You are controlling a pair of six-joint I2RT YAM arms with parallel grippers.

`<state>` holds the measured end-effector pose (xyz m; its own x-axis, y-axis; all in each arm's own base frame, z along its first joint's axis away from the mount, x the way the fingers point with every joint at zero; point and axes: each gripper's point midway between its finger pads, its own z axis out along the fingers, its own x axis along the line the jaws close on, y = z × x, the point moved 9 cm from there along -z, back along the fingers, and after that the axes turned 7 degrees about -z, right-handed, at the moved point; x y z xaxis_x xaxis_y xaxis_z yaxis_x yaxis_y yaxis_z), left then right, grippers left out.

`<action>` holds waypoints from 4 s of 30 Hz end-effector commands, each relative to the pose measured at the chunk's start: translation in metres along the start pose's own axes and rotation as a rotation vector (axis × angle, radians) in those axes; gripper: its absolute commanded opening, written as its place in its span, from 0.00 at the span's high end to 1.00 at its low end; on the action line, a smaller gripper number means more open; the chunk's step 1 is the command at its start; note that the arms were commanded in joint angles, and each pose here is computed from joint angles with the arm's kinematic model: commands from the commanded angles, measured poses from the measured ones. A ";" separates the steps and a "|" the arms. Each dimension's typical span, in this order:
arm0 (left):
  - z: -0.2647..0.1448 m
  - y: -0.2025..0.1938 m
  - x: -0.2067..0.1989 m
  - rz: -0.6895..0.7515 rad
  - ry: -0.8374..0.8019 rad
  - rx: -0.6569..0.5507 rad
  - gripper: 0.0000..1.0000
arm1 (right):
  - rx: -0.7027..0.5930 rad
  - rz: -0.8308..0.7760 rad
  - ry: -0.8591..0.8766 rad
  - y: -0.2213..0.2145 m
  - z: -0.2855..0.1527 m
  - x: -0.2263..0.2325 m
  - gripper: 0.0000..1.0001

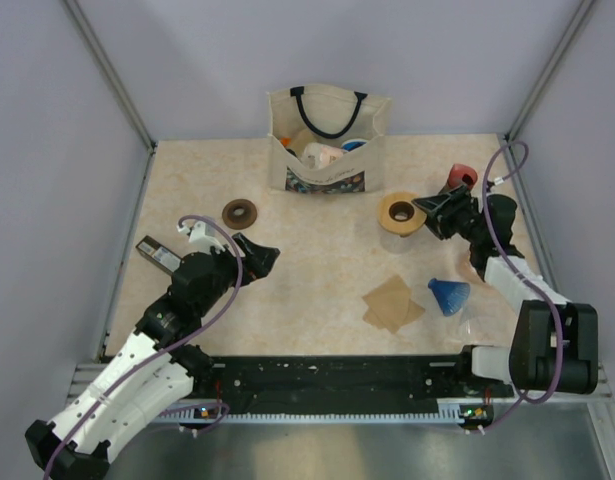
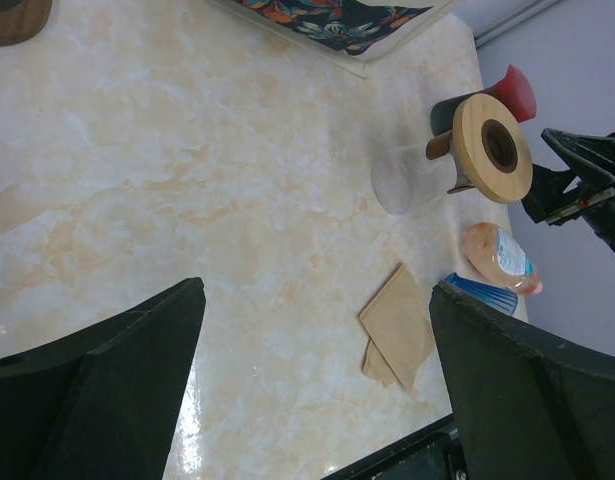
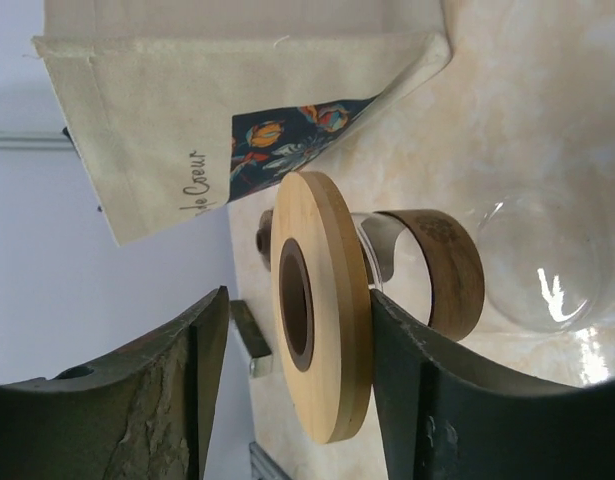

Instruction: Place the coffee filter in the dripper

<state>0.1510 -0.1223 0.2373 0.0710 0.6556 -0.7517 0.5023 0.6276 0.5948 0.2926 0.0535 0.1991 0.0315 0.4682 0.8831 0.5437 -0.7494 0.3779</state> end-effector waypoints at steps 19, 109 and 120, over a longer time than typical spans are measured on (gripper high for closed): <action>-0.004 0.010 -0.007 0.020 -0.003 -0.044 0.01 | -0.071 -0.229 -0.218 0.022 -0.012 0.005 0.19; 0.011 -0.004 0.020 0.034 0.215 0.017 0.01 | -0.200 -0.479 -0.696 -0.093 -0.111 -0.051 0.99; 0.016 0.000 0.014 0.053 0.200 0.018 0.01 | -0.135 -0.883 -0.550 -0.035 -0.132 0.064 1.00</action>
<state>0.1575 -0.1144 0.2021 -0.1277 0.7772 -0.6161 0.5527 0.5716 0.6065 0.1550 0.0516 0.2275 0.2068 0.9632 0.1716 0.5300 -0.2577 0.8079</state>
